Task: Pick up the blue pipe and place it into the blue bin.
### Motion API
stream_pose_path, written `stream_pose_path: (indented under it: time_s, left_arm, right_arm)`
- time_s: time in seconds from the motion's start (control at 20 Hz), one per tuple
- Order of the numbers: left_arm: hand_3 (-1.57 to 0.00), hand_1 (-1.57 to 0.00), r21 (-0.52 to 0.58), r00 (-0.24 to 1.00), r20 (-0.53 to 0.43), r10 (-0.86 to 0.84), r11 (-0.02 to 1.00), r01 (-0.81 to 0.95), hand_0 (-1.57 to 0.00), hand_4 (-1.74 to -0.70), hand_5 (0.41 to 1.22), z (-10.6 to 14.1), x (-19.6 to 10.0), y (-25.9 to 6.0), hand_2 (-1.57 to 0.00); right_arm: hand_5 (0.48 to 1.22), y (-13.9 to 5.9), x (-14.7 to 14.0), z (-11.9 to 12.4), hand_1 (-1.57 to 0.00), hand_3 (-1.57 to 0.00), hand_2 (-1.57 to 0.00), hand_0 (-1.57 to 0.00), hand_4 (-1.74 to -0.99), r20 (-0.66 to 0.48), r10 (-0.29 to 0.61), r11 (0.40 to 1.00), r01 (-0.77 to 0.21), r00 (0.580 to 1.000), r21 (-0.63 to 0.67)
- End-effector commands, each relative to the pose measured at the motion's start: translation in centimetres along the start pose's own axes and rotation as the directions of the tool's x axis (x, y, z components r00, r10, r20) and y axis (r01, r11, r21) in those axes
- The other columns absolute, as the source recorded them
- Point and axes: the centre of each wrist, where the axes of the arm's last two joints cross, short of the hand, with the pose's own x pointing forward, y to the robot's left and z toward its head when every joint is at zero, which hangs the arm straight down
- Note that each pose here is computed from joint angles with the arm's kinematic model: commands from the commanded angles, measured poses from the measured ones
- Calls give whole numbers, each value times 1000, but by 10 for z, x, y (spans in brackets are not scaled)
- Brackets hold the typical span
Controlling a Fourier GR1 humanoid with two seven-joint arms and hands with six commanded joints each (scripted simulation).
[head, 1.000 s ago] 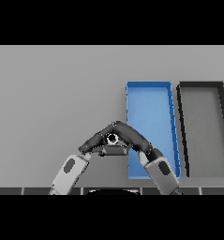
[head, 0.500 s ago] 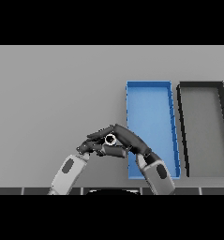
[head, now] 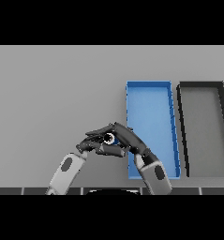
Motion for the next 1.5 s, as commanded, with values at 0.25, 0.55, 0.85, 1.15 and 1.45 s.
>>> stream_pose_path:
  time_s: [0.25, 0.55, 0.85, 1.15, 1.45]
  left_arm:
    - [-36, -47, 27, 998, -42, 36, 999, -35, -51, -973, 578, -1, 1, -1, -46]
    - [-9, -12, 43, 997, -75, 35, 999, -32, -13, -968, 501, 0, -4, 0, -11]
    - [-2, -2, 44, 996, -83, 28, 999, -24, -3, -956, 475, 3, -5, -3, -2]
    - [0, 0, 42, 998, -64, 14, 999, -11, 0, -948, 466, 8, -2, -3, 0]
    - [1, 1, 57, 997, -71, 18, 998, -14, 1, -950, 472, 11, 0, 4, 1]
  right_arm:
    - [1220, -2, 1, -4, -1570, -1570, -1570, -1570, -1499, 27, 10, 1000, -9, 1000, -7]
    - [1221, -20, 22, -7, -1571, -1571, -1571, -1571, -1495, 82, -70, 997, 73, 994, -37]
    - [1221, -58, 59, -12, -1571, -1571, -1571, -1571, -1496, 171, -166, 979, 183, 971, -86]
    - [1221, -121, 100, 0, -1571, -1571, -1571, -1571, -1498, 232, -54, 937, 130, 971, -325]
    - [1221, -160, 65, 32, -1571, -1571, -1571, -1571, -1499, 51, -53, 834, 73, 997, -547]
